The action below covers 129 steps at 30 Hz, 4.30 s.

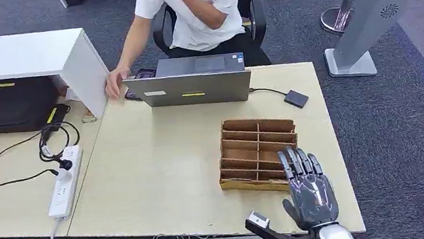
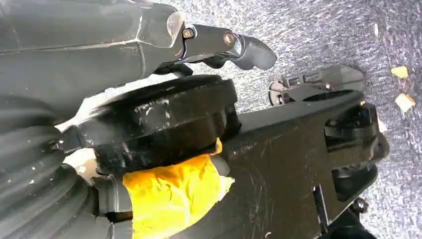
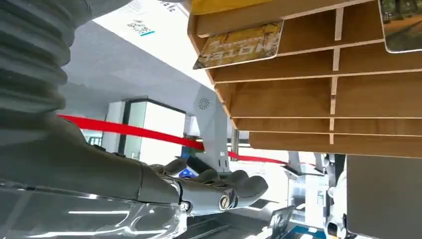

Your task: Pass the card to the sensor for recognition and then transmit it.

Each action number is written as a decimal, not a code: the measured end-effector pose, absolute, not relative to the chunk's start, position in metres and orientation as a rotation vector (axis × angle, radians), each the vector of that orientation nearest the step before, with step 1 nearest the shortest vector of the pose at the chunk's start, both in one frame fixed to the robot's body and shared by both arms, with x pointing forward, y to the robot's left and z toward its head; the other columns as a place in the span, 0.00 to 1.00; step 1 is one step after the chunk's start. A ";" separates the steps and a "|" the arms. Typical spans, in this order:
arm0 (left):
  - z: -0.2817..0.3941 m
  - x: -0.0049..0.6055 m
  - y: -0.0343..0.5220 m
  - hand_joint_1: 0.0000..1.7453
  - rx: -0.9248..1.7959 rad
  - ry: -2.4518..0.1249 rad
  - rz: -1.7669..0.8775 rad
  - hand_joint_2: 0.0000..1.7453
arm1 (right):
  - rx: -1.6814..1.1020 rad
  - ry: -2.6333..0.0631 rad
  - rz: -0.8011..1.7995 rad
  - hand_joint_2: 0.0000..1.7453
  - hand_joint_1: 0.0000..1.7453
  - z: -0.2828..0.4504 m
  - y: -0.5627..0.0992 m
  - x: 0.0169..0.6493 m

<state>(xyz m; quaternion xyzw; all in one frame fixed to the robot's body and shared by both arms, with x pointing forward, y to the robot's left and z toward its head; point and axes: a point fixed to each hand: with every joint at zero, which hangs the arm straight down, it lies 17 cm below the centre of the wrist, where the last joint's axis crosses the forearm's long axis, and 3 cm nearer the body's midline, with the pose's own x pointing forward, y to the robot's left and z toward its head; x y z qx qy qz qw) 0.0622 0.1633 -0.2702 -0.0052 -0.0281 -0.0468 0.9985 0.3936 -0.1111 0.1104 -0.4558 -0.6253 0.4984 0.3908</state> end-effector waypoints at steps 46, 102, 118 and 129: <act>-0.274 0.053 0.187 0.00 0.072 0.012 0.290 1.00 | -1.040 -1.545 1.226 1.00 0.00 0.075 -0.103 0.392; -0.275 0.031 0.200 0.00 0.167 0.106 0.516 1.00 | -1.023 -1.558 1.181 1.00 0.00 0.075 -0.102 0.389; -0.275 0.030 0.200 0.00 0.165 0.110 0.538 1.00 | -1.050 -1.592 1.138 1.00 0.00 0.094 -0.104 0.394; -0.275 0.030 0.200 0.00 0.164 0.114 0.549 1.00 | -1.041 -1.591 1.139 1.00 0.00 0.093 -0.101 0.396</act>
